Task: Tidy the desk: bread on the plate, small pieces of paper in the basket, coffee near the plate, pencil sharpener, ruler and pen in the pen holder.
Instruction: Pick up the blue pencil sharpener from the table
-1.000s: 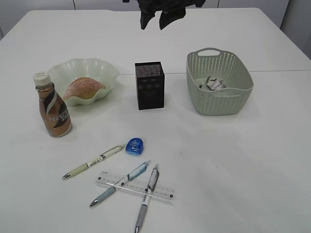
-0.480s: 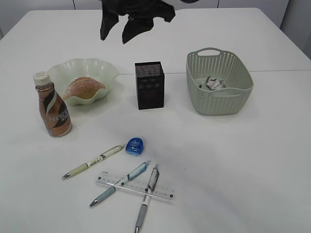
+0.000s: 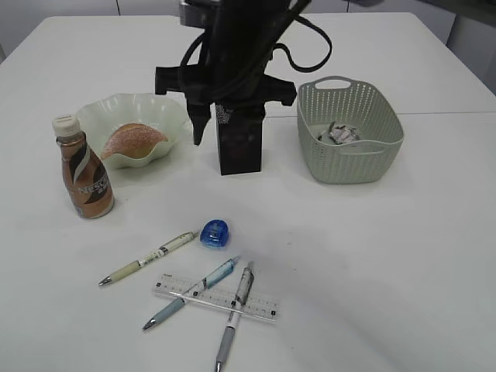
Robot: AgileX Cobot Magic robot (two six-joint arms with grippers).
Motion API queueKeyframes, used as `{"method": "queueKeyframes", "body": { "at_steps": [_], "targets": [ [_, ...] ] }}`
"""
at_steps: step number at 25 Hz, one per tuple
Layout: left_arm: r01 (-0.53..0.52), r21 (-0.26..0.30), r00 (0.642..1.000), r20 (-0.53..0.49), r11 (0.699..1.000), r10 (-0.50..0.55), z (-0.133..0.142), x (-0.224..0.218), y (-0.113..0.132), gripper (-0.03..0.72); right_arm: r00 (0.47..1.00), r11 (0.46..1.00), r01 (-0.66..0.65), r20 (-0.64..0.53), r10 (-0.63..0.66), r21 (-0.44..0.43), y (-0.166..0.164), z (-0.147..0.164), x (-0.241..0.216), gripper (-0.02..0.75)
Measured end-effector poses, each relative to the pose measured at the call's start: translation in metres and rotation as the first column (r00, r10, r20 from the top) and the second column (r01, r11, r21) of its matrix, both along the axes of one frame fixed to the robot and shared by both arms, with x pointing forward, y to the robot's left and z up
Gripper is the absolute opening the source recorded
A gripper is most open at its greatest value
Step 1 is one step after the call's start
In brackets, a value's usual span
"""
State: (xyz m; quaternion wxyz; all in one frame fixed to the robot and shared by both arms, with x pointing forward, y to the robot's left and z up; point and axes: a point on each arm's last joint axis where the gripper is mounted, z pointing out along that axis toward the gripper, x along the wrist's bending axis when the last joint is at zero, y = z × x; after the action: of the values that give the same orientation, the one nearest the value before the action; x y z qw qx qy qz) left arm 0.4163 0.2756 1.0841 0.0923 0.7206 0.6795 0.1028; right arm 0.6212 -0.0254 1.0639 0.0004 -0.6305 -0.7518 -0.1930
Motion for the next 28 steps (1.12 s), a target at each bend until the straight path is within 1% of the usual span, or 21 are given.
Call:
{"method": "queueKeyframes", "body": {
  "at_steps": [4, 8, 10, 12, 15, 18, 22, 28],
  "targets": [
    [-0.001, -0.009, 1.000, -0.002, 1.000, 0.001, 0.000, 0.000, -0.001, 0.487, 1.000, 1.000, 0.007, -0.006, -0.007, -0.015, -0.001, -0.004, 0.000, 0.334],
    [-0.001, -0.017, 1.000, -0.003, 1.000, 0.001, 0.000, 0.000, -0.001, 0.487, 0.999, 0.996, 0.013, 0.041, -0.010, -0.086, -0.007, -0.006, 0.004, 0.334],
    [-0.001, -0.018, 1.000, -0.003, 1.000, 0.001, 0.000, 0.000, -0.002, 0.487, 0.999, 0.995, 0.013, 0.040, -0.009, -0.101, -0.008, -0.009, 0.004, 0.334],
    [-0.002, -0.022, 1.000, -0.004, 1.000, 0.001, 0.000, 0.000, -0.002, 0.487, 0.999, 0.995, 0.029, 0.016, -0.028, -0.099, -0.008, -0.014, 0.003, 0.334],
    [-0.002, -0.027, 1.000, -0.005, 1.000, 0.002, 0.000, 0.000, -0.002, 0.487, 0.995, 0.994, 0.073, -0.064, -0.078, -0.085, -0.007, -0.029, -0.002, 0.334],
    [-0.002, -0.029, 1.000, -0.005, 1.000, 0.002, 0.000, 0.000, -0.002, 0.487, 0.982, 0.987, 0.127, -0.128, -0.139, -0.103, -0.009, -0.045, -0.007, 0.334],
    [-0.002, -0.031, 1.000, -0.005, 1.000, 0.002, 0.000, 0.000, -0.003, 0.487, 0.971, 0.977, 0.176, -0.144, -0.193, -0.124, -0.011, -0.053, -0.007, 0.335],
    [-0.002, -0.031, 1.000, -0.005, 1.000, 0.002, 0.000, 0.000, -0.003, 0.487, 0.966, 0.973, 0.184, -0.160, -0.205, -0.139, -0.010, -0.064, -0.005, 0.335]
  ]
}}
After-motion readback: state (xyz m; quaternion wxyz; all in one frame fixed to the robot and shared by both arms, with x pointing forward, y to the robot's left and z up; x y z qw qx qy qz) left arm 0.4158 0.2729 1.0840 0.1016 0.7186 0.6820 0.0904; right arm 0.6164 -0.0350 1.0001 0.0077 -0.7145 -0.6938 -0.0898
